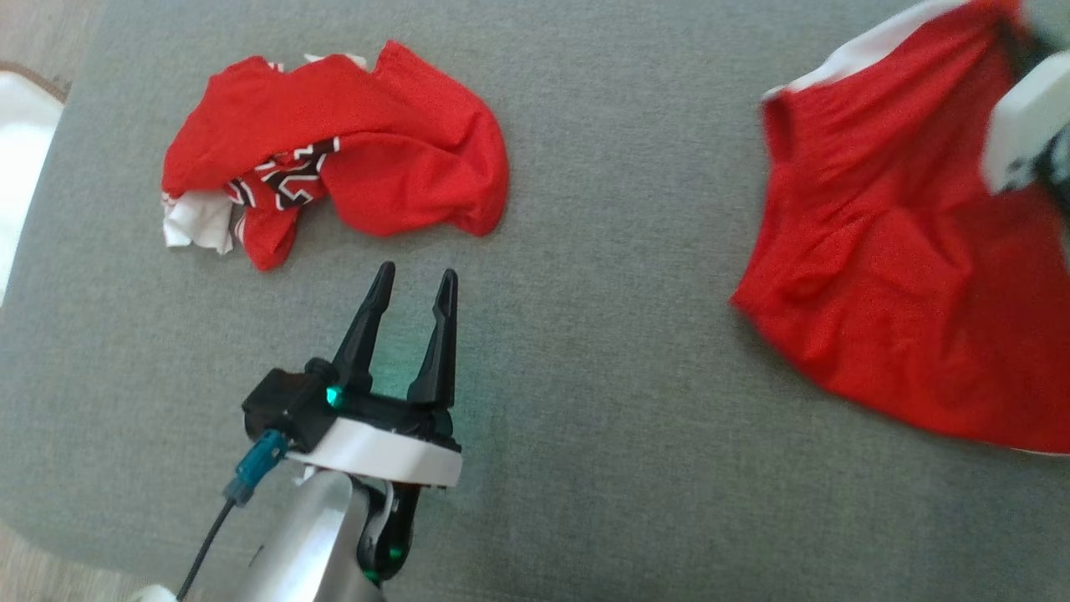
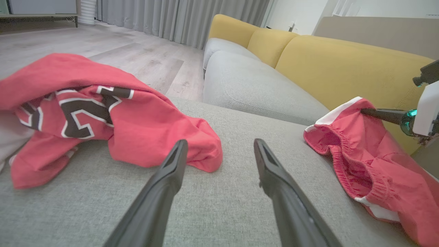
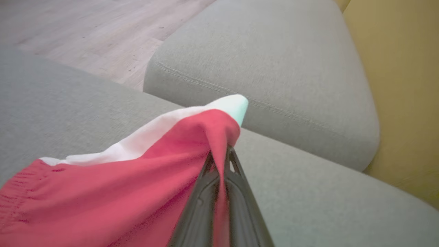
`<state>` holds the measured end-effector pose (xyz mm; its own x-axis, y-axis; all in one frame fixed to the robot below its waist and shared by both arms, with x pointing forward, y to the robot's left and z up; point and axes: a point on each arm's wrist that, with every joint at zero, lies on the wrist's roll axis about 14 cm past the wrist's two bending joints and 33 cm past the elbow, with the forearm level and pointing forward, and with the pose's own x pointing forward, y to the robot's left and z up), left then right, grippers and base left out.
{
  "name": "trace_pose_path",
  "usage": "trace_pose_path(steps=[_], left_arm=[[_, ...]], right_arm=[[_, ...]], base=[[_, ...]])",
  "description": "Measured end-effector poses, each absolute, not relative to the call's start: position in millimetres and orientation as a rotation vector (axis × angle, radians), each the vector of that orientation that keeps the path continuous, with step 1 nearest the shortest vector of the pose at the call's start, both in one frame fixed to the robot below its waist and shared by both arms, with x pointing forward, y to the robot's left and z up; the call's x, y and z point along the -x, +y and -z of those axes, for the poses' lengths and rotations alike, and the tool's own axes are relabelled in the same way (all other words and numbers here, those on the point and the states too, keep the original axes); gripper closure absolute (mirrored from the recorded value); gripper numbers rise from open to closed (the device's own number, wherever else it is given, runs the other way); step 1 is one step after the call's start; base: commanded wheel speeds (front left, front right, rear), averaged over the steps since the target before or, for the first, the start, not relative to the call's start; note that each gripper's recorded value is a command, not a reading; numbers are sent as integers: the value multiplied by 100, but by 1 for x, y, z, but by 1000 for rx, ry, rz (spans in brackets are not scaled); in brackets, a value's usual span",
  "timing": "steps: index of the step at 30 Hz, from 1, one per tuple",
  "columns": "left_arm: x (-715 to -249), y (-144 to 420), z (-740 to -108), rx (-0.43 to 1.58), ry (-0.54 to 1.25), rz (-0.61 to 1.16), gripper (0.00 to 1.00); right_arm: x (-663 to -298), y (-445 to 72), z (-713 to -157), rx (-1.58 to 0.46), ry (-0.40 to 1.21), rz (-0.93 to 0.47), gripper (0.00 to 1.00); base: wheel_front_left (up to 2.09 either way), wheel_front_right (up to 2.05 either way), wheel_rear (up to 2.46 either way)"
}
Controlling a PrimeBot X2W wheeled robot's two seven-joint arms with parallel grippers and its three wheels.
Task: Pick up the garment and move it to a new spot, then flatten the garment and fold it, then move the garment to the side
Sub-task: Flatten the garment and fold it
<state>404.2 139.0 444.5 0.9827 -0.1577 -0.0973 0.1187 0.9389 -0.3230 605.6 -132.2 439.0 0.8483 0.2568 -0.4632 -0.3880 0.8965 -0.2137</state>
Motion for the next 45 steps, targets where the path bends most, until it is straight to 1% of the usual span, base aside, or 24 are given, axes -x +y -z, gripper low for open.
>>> trace_pose_path(steps=[5, 6, 7, 8, 11, 15, 21, 26, 27, 28, 30, 31, 35, 41, 43, 45], left_arm=[[-408, 144, -444, 325, 121, 130, 0], [-408, 144, -444, 325, 123, 127, 0], [-409, 145, -443, 328, 126, 125, 0], [-408, 145, -442, 327, 128, 125, 0], [-408, 146, -441, 326, 131, 123, 0], [-410, 142, -445, 330, 121, 133, 0], [-417, 139, -457, 330, 81, 147, 0], [-419, 126, -468, 329, 51, 188, 0], [-419, 126, -468, 329, 51, 188, 0], [-419, 124, -475, 329, 33, 195, 0], [-416, 119, -478, 335, 27, 208, 0], [-416, 119, -478, 335, 27, 208, 0], [-405, 111, -480, 344, 26, 228, 0], [-399, 107, -491, 346, -1, 240, 0], [-399, 109, -491, 345, -1, 235, 0], [-397, 110, -488, 346, 6, 229, 0]], right_arm=[[-637, -147, -463, 429, 337, -318, 100], [-641, -150, -465, 452, 326, -314, 89], [-645, -151, -466, 470, 315, -313, 2], [-647, -152, -465, 475, 312, -309, 0], [-647, -155, -457, 496, 329, -304, 0], [-640, -154, -458, 450, 305, -293, 0], [-624, -139, -483, 343, 179, -299, 0], [-598, -133, -497, 257, 110, -297, 0], [-598, -133, -497, 257, 110, -297, 0], [-584, -126, -504, 225, 74, -307, 0], [-568, -118, -514, 169, 25, -315, 0], [-568, -118, -514, 169, 25, -315, 0], [-525, -108, -514, 76, -19, -327, 0], [-455, -97, -478, -67, 47, -325, 0], [-439, -88, -462, -79, 90, -352, 0], [-430, -79, -454, -90, 116, -380, 0]], base=[[0, 0, 0], [0, 0, 0], [0, 0, 0], [0, 0, 0], [0, 0, 0], [0, 0, 0], [0, 0, 0], [0, 0, 0], [0, 0, 0], [0, 0, 0], [0, 0, 0], [0, 0, 0], [0, 0, 0], [0, 0, 0], [0, 0, 0], [0, 0, 0]])
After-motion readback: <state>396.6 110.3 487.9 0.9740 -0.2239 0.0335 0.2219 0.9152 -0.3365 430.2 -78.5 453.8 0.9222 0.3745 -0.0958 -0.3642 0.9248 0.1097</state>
